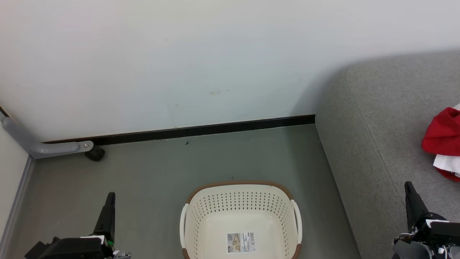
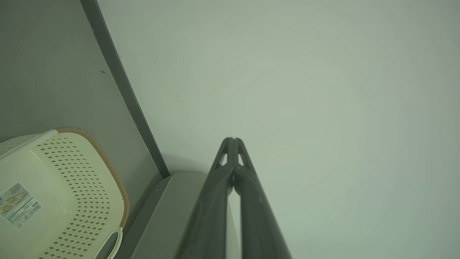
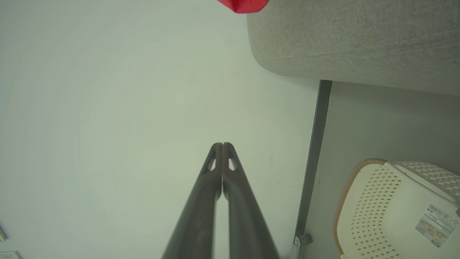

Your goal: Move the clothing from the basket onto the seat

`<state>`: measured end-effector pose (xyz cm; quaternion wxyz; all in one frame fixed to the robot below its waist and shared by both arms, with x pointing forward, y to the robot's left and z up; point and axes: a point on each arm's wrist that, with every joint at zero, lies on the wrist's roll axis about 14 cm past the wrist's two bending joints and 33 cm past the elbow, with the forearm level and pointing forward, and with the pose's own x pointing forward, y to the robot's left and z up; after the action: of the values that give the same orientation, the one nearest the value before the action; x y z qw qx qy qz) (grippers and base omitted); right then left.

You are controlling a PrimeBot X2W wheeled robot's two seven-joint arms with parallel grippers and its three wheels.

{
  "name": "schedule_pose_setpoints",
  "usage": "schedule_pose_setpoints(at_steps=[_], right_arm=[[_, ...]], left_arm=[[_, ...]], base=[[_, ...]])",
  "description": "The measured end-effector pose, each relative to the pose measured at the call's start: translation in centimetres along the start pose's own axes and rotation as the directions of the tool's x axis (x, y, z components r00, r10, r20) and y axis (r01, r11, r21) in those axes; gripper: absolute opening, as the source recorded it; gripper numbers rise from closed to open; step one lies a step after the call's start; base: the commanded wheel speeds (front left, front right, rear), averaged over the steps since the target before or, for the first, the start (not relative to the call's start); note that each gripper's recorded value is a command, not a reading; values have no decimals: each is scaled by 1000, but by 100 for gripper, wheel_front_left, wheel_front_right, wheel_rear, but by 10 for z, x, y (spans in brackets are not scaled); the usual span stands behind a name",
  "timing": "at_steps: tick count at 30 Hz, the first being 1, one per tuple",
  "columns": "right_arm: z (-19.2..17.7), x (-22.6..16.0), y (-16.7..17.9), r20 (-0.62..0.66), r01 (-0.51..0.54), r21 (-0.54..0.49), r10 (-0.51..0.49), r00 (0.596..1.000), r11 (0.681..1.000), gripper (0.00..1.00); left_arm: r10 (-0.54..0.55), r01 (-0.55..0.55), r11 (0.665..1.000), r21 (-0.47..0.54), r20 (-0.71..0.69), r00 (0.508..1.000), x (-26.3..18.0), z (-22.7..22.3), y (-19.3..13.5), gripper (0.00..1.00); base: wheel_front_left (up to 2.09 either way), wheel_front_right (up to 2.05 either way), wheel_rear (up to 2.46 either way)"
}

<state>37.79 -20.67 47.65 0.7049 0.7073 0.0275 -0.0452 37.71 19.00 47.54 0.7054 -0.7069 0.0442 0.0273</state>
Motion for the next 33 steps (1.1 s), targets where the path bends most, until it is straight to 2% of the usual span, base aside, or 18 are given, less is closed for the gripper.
schedule_pose_setpoints(at_steps=[33], right_arm=[[0,0,0,0,-1,0,1,1000,1000,0]], left_arm=[[0,0,1000,0,0,1000,0,0,0,0]], base=[[0,0,0]])
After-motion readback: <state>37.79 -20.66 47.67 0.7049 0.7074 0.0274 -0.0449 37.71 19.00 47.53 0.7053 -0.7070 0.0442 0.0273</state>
